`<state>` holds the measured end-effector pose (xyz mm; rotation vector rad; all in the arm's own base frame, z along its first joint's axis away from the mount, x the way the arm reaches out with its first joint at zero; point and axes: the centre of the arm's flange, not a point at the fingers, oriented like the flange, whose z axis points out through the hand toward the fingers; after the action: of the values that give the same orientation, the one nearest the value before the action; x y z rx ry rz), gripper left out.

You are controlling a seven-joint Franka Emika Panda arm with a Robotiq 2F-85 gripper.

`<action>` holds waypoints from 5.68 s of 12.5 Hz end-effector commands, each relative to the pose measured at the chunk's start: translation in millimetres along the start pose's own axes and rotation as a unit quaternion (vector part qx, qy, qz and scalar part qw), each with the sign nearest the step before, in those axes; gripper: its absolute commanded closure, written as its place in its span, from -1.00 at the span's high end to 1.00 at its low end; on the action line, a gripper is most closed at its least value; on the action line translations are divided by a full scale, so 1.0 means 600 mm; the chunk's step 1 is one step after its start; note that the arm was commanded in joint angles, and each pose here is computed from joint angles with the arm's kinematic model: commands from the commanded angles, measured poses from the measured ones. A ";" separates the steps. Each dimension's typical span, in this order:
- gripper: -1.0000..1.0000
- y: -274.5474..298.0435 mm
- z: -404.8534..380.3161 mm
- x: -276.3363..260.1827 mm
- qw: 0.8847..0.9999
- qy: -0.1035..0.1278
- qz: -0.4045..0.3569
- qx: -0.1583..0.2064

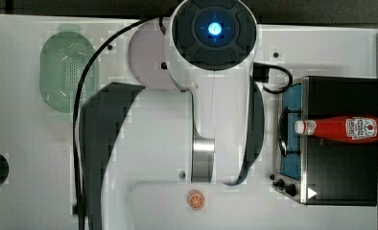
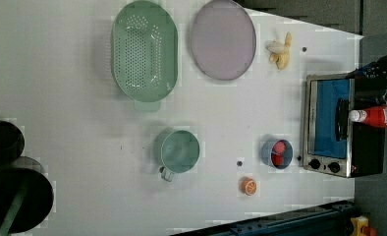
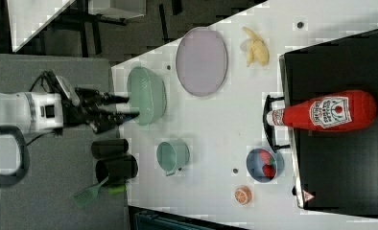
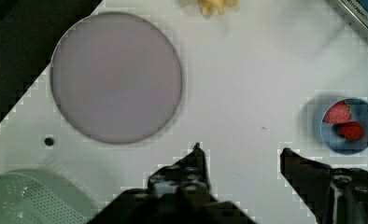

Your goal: Pick Ketchup from oven and place it on table.

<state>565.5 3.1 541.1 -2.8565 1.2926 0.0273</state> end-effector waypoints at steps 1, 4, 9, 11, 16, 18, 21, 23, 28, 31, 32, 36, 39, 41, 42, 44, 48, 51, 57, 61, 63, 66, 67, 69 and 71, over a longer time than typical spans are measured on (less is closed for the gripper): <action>0.58 0.218 -0.134 -0.123 1.000 0.002 0.004 0.013; 1.00 0.221 -0.135 -0.116 1.000 0.005 0.007 0.017; 1.00 0.274 -0.125 -0.014 0.995 0.027 0.071 0.059; 1.00 0.313 -0.097 0.042 0.992 0.017 0.110 0.060; 1.00 0.411 -0.004 0.169 0.980 -0.005 0.195 0.043; 1.00 0.444 0.024 0.224 0.973 0.017 0.226 0.044; 1.00 0.480 0.073 0.288 0.964 0.029 0.263 0.023; 1.00 0.498 0.099 0.330 0.958 0.044 0.282 0.006; 1.00 0.536 0.163 0.423 0.943 0.076 0.323 -0.031; 1.00 0.549 0.216 0.448 0.931 0.055 0.361 -0.013; 1.00 0.551 0.231 0.456 0.928 0.059 0.367 -0.010; 1.00 0.550 0.277 0.466 0.925 0.056 0.376 -0.015; 1.00 0.561 0.297 0.467 0.922 0.047 0.384 -0.019; 0.68 0.560 0.304 0.464 0.922 0.044 0.384 -0.020; 0.43 0.562 0.304 0.465 0.922 0.045 0.384 -0.020; 0.24 0.558 0.294 0.467 0.922 0.050 0.383 -0.016; 0.24 0.527 0.202 0.480 0.931 0.086 0.355 0.011; 0.24 0.453 0.107 0.458 0.958 0.098 0.268 0.008; 0.24 0.233 0.003 0.295 0.990 0.007 0.137 0.018; 0.24 0.102 0.010 0.182 0.998 -0.036 0.052 0.005; 0.24 0.044 0.028 0.133 0.999 -0.046 0.015 0.000; 0.24 -0.013 0.077 0.065 0.998 -0.063 0.014 -0.026; 0.24 -0.020 0.102 0.049 0.997 -0.065 0.033 -0.041; 0.24 -0.017 0.161 0.034 0.993 -0.063 0.075 -0.065; 0.24 0.001 0.232 0.030 0.990 -0.062 0.104 -0.072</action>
<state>573.1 34.6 390.2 -2.8856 1.3644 0.3882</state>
